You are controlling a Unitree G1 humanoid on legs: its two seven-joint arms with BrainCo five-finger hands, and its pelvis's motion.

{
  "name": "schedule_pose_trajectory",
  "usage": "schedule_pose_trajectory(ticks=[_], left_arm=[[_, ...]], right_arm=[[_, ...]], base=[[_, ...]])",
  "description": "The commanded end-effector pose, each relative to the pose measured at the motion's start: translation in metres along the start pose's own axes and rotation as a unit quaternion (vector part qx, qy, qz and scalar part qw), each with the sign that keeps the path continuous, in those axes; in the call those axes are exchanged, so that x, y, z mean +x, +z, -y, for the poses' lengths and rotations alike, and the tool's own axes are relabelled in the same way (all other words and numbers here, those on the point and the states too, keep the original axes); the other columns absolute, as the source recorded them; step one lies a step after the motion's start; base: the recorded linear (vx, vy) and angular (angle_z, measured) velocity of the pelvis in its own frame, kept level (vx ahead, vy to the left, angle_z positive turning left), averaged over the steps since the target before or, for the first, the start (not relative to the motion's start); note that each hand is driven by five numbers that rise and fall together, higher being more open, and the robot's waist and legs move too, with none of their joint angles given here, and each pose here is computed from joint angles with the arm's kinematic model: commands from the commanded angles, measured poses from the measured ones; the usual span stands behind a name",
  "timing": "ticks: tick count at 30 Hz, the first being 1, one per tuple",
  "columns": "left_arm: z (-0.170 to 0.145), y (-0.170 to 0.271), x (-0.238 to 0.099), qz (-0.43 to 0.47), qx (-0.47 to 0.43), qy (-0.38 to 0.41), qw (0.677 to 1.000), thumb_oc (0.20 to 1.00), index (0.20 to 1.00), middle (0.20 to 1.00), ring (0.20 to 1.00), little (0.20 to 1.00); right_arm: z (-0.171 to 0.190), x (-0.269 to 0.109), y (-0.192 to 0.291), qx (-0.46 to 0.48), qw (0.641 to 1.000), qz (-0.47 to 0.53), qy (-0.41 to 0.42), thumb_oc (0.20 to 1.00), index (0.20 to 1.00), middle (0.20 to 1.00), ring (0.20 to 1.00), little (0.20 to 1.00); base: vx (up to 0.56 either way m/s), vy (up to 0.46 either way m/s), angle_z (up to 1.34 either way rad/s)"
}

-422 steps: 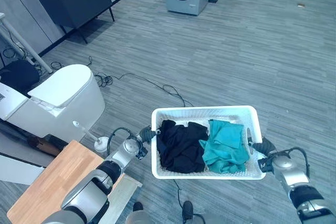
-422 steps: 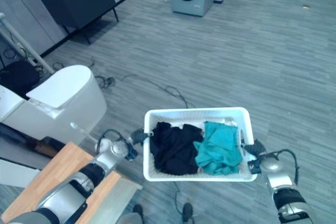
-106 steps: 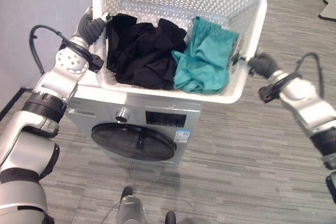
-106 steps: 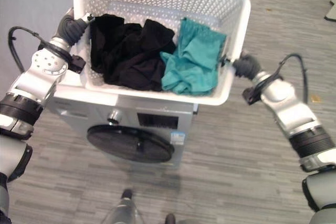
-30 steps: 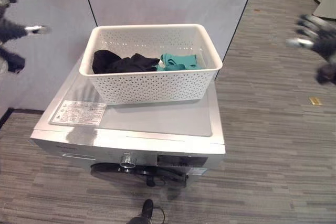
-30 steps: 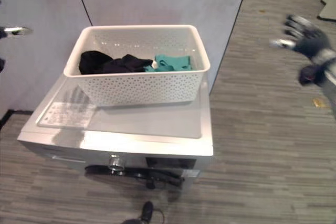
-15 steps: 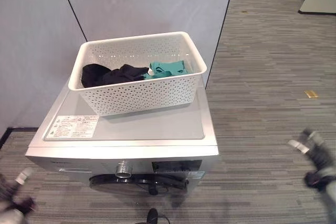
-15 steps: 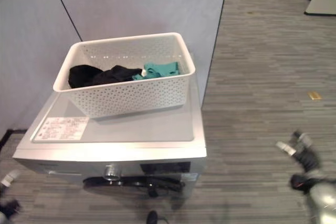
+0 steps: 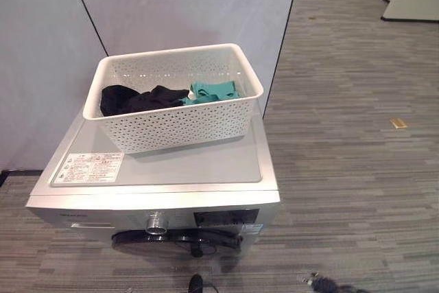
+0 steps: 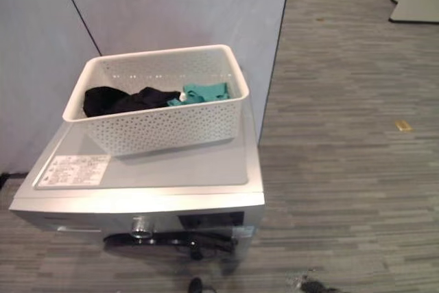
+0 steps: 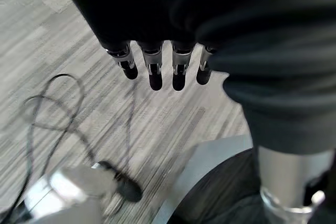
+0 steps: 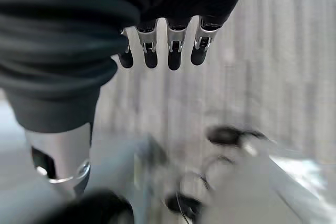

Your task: Grab the laundry basket,head to the washer,open it,put in the laundry and shut it.

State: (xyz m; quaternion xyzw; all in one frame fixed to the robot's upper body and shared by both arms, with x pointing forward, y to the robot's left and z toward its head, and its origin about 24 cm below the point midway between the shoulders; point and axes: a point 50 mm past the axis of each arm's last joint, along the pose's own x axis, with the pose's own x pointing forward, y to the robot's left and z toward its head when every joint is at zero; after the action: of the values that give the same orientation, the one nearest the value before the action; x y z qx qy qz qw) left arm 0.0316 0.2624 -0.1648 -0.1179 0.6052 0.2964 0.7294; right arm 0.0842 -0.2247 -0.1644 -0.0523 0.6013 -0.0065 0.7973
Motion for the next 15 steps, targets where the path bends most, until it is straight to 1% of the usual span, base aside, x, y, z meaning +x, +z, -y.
schedule_pose_trajectory(ticks=[1, 3, 4, 5, 6, 7, 8, 12, 13, 15], left_arm=[[0.023, 0.006, 0.000, 0.001, 0.102, -0.012, 0.995, 1.000, 1.000, 1.000, 1.000, 1.000], [0.033, 0.003, -0.001, 0.008, 0.148, -0.021, 0.989, 1.000, 1.000, 1.000, 1.000, 1.000], [0.038, 0.005, -0.001, 0.017, 0.165, -0.022, 0.986, 1.000, 1.000, 1.000, 1.000, 1.000], [0.049, 0.013, -0.002, 0.042, 0.197, -0.029, 0.979, 1.000, 1.000, 1.000, 1.000, 1.000], [0.049, 0.012, -0.002, 0.041, 0.197, -0.029, 0.979, 1.000, 1.000, 1.000, 1.000, 1.000], [0.058, 0.018, -0.004, 0.063, 0.218, -0.038, 0.973, 1.000, 1.000, 1.000, 1.000, 1.000], [0.059, 0.018, -0.004, 0.063, 0.218, -0.038, 0.973, 1.000, 1.000, 1.000, 1.000, 1.000], [0.069, 0.034, -0.006, 0.094, 0.224, -0.040, 0.969, 1.000, 1.000, 1.000, 1.000, 1.000], [0.069, 0.034, -0.006, 0.094, 0.224, -0.040, 0.969, 1.000, 1.000, 1.000, 1.000, 1.000], [0.073, 0.036, -0.007, 0.099, 0.221, -0.042, 0.969, 1.000, 1.000, 1.000, 1.000, 1.000]], right_arm=[[-0.016, 0.001, 0.026, -0.055, 0.997, 0.047, 0.018, 1.000, 1.000, 1.000, 1.000, 1.000], [-0.030, 0.000, 0.042, -0.095, 0.992, 0.082, 0.033, 1.000, 1.000, 1.000, 1.000, 1.000], [-0.036, -0.002, 0.058, -0.129, 0.984, 0.114, 0.037, 1.000, 1.000, 1.000, 1.000, 1.000], [-0.045, -0.009, 0.085, -0.196, 0.965, 0.170, 0.041, 1.000, 1.000, 1.000, 1.000, 1.000], [-0.045, -0.009, 0.085, -0.196, 0.965, 0.170, 0.041, 1.000, 1.000, 1.000, 1.000, 1.000], [-0.047, -0.017, 0.107, -0.245, 0.944, 0.218, 0.037, 1.000, 1.000, 1.000, 1.000, 1.000], [-0.047, -0.017, 0.107, -0.245, 0.944, 0.218, 0.037, 1.000, 1.000, 1.000, 1.000, 1.000], [-0.051, -0.034, 0.147, -0.290, 0.910, 0.295, 0.034, 1.000, 1.000, 1.000, 1.000, 1.000], [-0.051, -0.034, 0.147, -0.290, 0.910, 0.295, 0.033, 1.000, 1.000, 1.000, 1.000, 1.000], [-0.052, -0.039, 0.159, -0.302, 0.898, 0.317, 0.031, 1.000, 1.000, 1.000, 1.000, 1.000]], base=[[0.01, -0.112, -0.03], [-0.02, -0.117, -0.04], [-0.09, -0.155, -0.05], [-0.08, -0.116, -0.03], [-0.11, -0.151, -0.03], [-0.05, -0.082, -0.03], [-0.08, -0.128, -0.01], [-0.10, -0.141, 0.11], [-0.13, -0.135, 0.19], [-0.12, -0.103, 0.19]])
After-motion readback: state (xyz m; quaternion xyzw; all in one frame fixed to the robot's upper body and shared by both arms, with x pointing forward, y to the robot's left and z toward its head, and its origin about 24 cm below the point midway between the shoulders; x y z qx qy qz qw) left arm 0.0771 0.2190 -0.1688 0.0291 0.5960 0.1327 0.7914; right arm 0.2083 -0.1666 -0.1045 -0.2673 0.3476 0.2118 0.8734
